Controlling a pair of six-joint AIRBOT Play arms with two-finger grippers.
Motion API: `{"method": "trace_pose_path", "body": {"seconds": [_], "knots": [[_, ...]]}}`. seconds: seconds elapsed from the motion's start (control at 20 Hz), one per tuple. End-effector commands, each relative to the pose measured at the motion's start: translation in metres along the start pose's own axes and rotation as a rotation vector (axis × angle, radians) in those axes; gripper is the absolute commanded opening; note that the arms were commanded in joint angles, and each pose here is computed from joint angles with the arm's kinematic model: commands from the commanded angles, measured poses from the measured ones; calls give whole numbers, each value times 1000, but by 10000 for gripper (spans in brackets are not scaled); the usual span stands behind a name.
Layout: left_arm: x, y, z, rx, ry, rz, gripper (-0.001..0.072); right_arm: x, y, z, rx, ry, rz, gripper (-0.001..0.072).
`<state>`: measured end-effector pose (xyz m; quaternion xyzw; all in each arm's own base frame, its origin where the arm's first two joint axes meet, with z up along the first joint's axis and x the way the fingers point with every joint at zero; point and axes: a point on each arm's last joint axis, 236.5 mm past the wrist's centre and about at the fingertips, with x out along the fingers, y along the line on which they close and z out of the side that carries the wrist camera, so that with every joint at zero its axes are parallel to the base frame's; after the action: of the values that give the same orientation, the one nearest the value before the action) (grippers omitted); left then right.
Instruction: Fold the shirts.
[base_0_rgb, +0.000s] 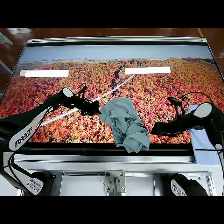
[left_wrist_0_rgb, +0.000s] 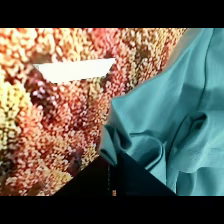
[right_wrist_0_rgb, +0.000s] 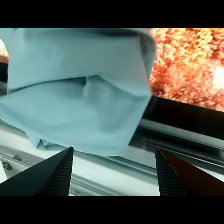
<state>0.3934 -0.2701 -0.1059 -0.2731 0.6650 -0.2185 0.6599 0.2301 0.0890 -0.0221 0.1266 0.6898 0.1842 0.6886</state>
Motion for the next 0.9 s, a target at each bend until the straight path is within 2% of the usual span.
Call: {"method": "trace_pose_path", "body": {"seconds": [0.0, 0.35, 0.4, 0.5, 0.7, 0.85], "knots": [[-4, -12, -5, 55, 28, -29, 42, 35, 12, -19, -26, 49, 8, 630], [-26, -35, 0, 140, -13, -54, 41, 71, 31, -4, 22, -71, 41, 628], [-30, -39, 0, 150, -20, -57, 41, 72, 32, 2, 41, -98, 41, 586], [-36, -45, 2, 183, -37, -63, 41, 70, 35, 10, 58, -131, 56, 62], [-63, -53, 10, 249, -103, -37, 39, 53, 37, 21, -16, -151, 26, 69], [-135, -64, 29, 403, -234, 70, 39, -5, 35, 54, -167, -267, -114, 69]]}}
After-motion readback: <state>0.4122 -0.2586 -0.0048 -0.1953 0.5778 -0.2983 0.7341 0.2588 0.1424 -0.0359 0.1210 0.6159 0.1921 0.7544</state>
